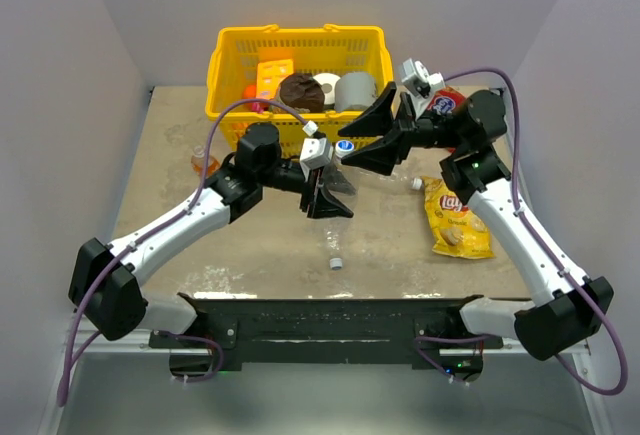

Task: Unscrew the bottle caps
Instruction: Unscrew the bottle cap from the plastic bottle.

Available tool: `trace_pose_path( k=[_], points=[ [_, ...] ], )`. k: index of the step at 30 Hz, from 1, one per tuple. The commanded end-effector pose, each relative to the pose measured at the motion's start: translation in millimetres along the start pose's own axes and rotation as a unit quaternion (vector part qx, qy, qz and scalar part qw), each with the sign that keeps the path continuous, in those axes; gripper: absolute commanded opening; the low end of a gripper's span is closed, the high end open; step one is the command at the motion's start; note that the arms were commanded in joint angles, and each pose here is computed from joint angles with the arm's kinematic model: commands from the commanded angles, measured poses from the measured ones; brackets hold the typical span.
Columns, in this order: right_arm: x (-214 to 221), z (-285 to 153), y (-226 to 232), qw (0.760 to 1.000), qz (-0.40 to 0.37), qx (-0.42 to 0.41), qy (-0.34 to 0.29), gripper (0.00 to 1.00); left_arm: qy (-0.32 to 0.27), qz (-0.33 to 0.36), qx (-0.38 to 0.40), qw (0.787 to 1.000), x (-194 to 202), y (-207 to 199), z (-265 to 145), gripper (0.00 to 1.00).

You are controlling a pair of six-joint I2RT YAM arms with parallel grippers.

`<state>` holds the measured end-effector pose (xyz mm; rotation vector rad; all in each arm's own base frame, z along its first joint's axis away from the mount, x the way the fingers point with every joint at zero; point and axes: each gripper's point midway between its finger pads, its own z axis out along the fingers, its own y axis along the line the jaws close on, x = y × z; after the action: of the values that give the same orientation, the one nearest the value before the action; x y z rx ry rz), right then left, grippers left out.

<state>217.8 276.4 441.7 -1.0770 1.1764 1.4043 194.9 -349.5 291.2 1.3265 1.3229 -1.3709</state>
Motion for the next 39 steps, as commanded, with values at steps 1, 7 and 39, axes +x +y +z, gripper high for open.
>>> trace_pose_path(
  k=[1, 7, 39],
  points=[
    [-2.9, -2.1, -5.4, 1.0, -0.007, 0.026, -0.002, 0.66, -0.018, 0.043, -0.023, 0.999, -23.7, 1.1, -4.5, 0.18],
    [2.7, -3.0, -15.9, 0.999, -0.002, 0.05, 0.005, 0.66, -0.015, 0.038, -0.046, 0.998, -22.4, 9.0, -5.0, 0.18],
    [-59.8, -12.0, -14.3, 0.987, -0.056, 0.129, -0.077, 0.16, -0.004, 0.046, -0.063, 0.997, -13.5, 19.1, -4.4, 0.18]
  ],
)
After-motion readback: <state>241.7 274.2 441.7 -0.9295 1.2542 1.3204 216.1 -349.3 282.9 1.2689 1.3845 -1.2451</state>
